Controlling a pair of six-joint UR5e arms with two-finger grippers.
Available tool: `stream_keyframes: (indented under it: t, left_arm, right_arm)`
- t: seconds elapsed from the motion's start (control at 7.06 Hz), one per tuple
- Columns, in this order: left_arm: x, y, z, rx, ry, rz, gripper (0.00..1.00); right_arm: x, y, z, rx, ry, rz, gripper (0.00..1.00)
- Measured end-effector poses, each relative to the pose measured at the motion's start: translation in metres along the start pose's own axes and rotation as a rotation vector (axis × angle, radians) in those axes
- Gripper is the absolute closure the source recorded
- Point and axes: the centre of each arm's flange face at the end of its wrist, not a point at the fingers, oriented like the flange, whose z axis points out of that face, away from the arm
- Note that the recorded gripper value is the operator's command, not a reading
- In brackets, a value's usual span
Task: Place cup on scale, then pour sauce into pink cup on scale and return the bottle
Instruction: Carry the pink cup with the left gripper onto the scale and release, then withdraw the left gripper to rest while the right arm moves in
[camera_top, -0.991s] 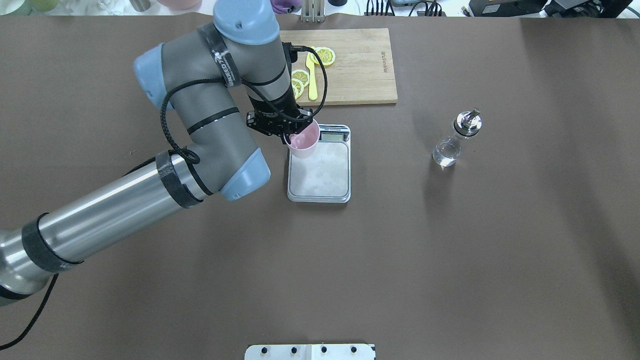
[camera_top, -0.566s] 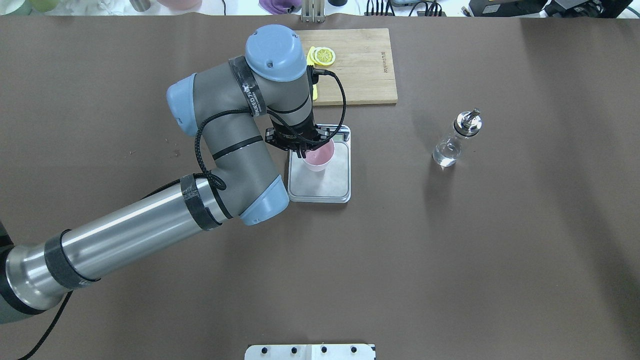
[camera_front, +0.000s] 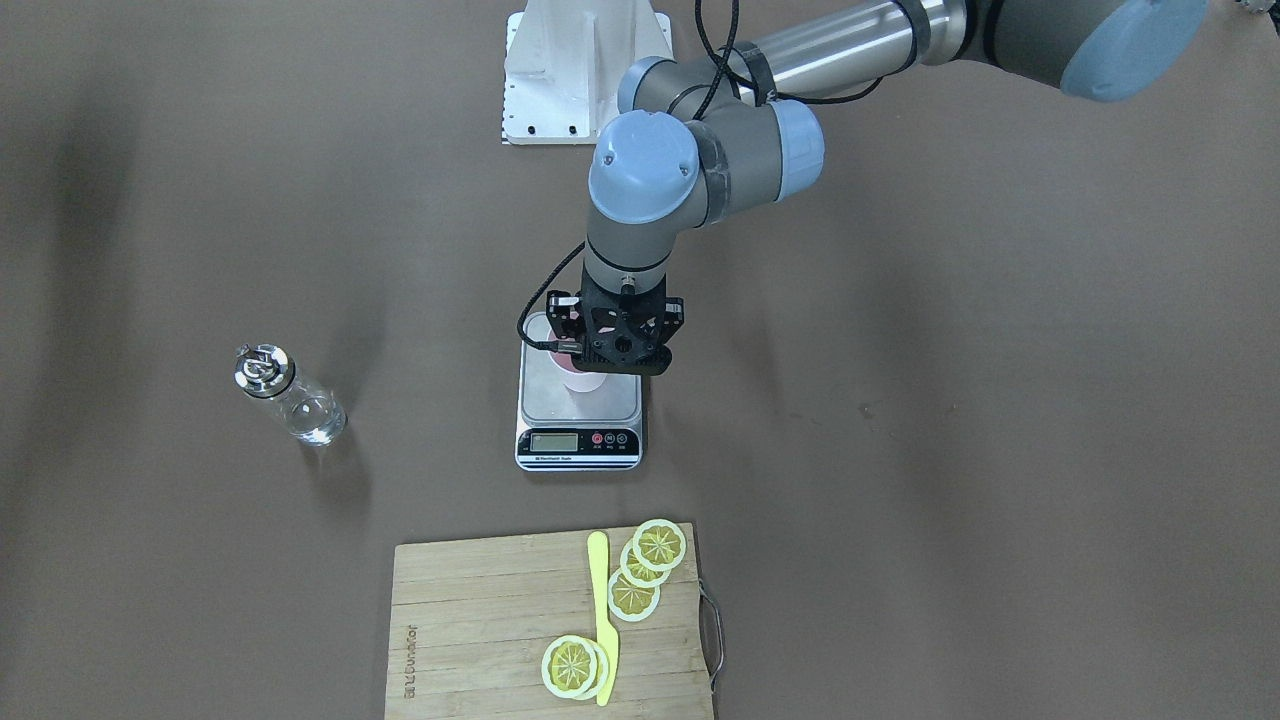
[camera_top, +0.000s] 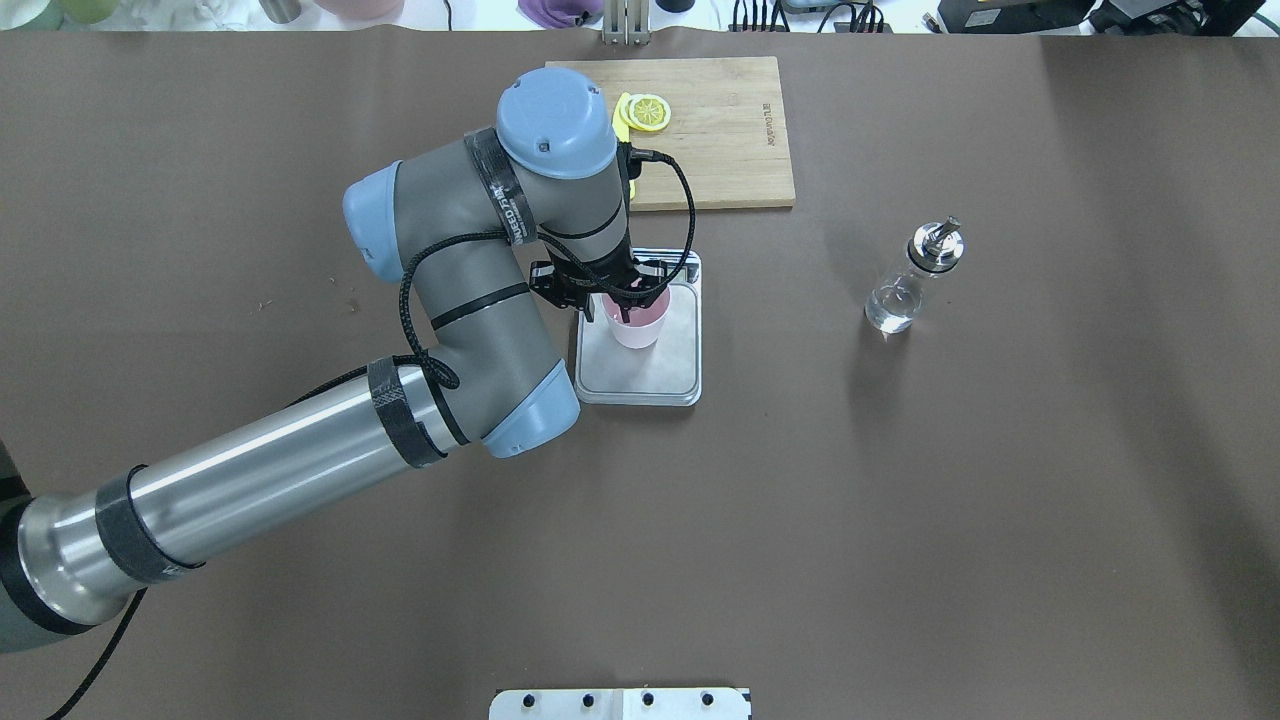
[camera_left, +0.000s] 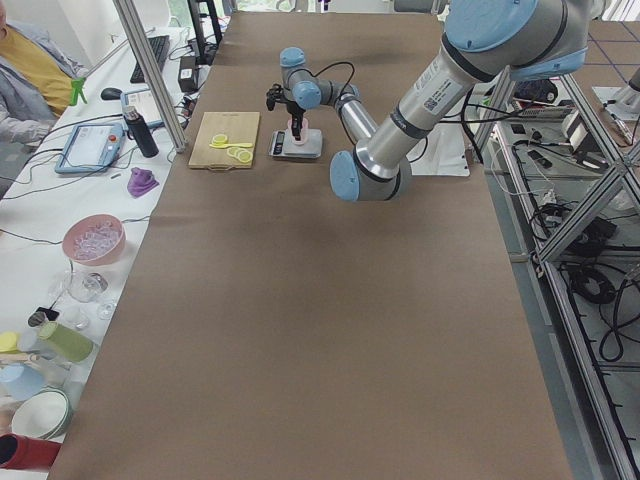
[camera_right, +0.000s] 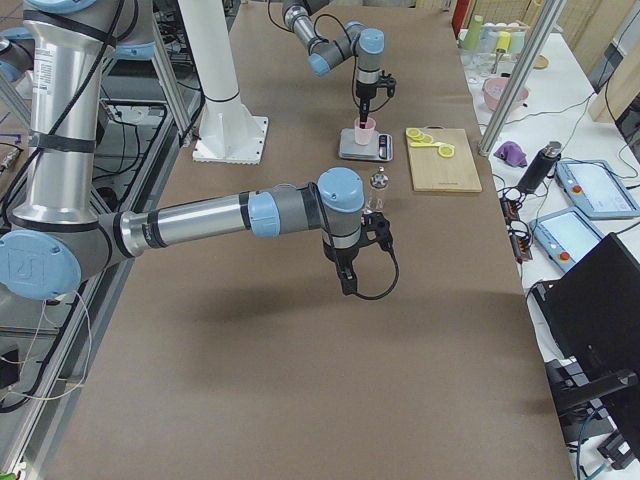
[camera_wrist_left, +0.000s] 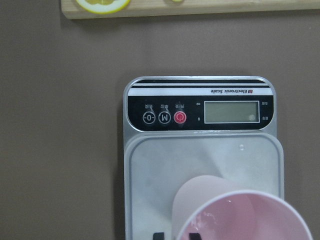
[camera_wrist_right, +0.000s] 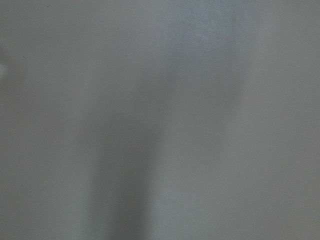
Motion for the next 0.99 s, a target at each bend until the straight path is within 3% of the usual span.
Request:
stream_keyframes:
  t: [0.28, 0.57, 0.85, 0.99]
  left_arm:
    - [-0.042, -0.019, -0.051, 0.003, 0.051, -0.033, 0.02]
    - [-0.137, -0.007, -0.112, 0.033, 0.093, -0.025, 0.02]
    - [-0.221, -0.003, -0.151, 0.074, 0.092, -0.033, 0.02]
    - [-0.256, -0.008, -0.163, 0.086, 0.083, -0.039, 0.02]
  right_arm:
    - [-0.017, -0.005, -0.007, 0.017, -0.032, -0.029, 0.0]
    - [-0.036, -0.01, -0.007, 0.03, -0.083, -0.075, 0.0]
    - [-0.06, -0.006, 0.007, 0.048, -0.119, -0.171, 0.0]
    - [-0.064, 0.011, 0.01, 0.088, -0.135, -0.227, 0.0]
